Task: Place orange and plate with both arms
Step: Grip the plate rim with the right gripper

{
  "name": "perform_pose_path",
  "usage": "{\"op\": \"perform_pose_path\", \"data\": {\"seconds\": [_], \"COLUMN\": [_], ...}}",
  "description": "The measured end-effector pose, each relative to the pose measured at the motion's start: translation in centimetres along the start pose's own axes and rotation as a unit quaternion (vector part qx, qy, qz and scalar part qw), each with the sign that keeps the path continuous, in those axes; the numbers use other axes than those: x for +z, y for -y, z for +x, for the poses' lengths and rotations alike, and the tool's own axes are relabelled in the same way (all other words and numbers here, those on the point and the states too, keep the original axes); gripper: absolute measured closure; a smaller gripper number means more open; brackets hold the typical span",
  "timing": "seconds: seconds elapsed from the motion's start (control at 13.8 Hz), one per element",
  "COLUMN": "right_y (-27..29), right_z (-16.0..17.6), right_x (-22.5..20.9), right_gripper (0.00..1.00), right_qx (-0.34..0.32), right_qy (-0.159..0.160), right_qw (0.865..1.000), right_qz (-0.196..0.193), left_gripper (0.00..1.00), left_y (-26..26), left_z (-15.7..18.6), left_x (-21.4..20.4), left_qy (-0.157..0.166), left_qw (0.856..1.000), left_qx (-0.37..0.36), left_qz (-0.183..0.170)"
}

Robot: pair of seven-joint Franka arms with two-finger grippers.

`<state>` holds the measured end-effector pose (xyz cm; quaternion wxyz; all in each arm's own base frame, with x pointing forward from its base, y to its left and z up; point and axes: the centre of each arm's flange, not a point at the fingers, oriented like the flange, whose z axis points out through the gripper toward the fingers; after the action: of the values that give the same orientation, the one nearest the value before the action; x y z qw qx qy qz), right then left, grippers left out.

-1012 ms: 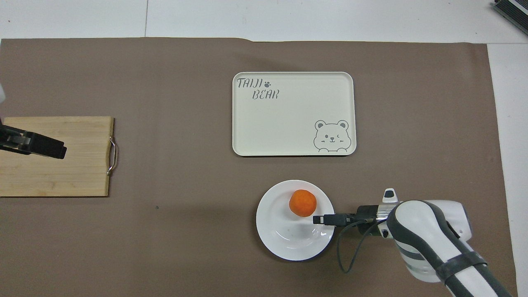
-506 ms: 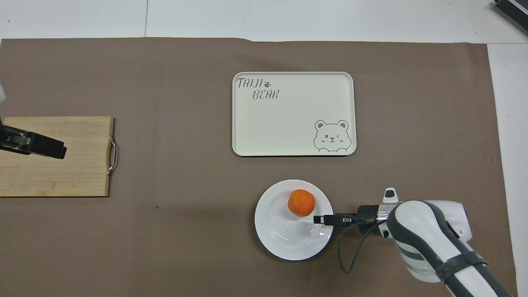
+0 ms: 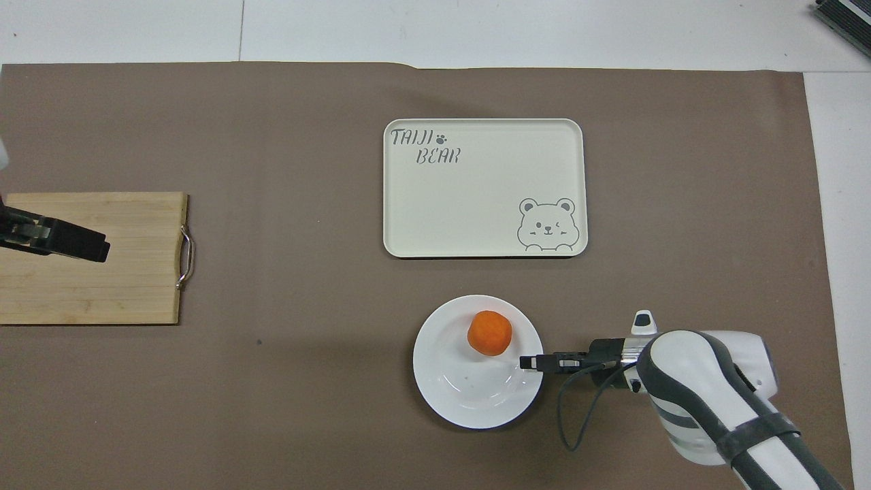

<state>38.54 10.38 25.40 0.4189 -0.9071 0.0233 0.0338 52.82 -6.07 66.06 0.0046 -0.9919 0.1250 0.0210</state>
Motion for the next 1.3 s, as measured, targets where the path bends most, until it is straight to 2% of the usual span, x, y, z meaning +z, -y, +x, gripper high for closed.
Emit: {"op": "perform_pose_path", "data": {"seconds": [0.14, 0.22, 0.79, 1.3], "right_y": [0.0, 0.2, 0.1, 1.6], "right_z": [0.0, 0.1, 0.5, 2.4], "right_x": [0.0, -0.1, -1.0, -3.5], "right_gripper": [0.89, 0.96, 0.96, 0.96], "right_qx": [0.000, -0.001, -0.037, -0.053], "right_qy": [0.000, -0.001, 0.000, -0.014], "right_qw": [1.000, 1.000, 0.999, 0.997], "right_qz": [0.000, 0.003, 0.026, 0.060], "left_gripper": [0.00, 0.00, 0.00, 0.00], "left_y": [0.0, 0.0, 0.0, 0.0], "left_z": [0.0, 0.0, 0.0, 0.0], "left_x": [0.0, 0.0, 0.0, 0.0], "left_qy": [0.000, 0.000, 0.000, 0.000], "left_qw": [1.000, 1.000, 1.000, 1.000], "left_qx": [0.000, 0.000, 0.000, 0.000], "left_qz": [0.000, 0.000, 0.000, 0.000]}}
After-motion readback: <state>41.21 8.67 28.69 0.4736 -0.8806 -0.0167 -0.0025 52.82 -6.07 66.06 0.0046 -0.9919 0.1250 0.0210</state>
